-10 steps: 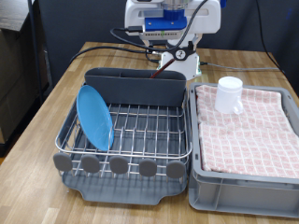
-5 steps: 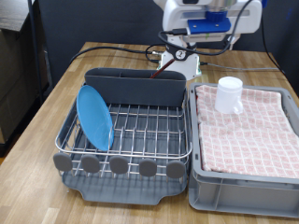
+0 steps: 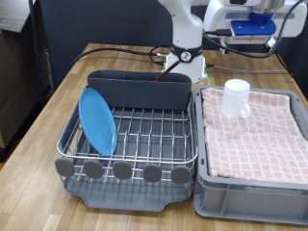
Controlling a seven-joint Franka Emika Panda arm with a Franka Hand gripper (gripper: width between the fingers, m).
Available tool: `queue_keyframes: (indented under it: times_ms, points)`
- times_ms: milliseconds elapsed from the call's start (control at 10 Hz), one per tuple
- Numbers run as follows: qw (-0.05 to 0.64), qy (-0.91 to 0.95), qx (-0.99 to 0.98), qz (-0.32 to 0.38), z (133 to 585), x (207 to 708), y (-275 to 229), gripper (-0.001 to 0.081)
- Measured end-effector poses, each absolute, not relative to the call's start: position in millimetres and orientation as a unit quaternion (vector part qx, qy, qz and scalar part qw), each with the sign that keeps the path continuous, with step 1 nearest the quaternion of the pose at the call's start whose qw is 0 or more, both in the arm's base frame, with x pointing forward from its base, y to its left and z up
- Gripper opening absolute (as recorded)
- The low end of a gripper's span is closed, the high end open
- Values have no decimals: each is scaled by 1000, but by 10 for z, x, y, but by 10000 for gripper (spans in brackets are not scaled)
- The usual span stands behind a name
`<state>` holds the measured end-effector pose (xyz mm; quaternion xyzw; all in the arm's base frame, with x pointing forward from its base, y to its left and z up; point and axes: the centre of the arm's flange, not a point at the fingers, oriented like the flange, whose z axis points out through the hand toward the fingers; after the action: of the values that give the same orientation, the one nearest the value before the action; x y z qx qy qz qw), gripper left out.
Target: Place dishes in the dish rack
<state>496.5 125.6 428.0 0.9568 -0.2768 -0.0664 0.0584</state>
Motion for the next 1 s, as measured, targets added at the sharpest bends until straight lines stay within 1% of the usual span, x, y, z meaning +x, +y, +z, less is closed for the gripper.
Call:
queue_keyframes:
  times_ms: [300,600,1000]
  points:
    - [79,-261,958,-89,4112,4925,1389,803]
    - [90,-221,965,-113,3805,4939,1461,803]
    - [76,-207,968,-115,3322,4948,1580,803]
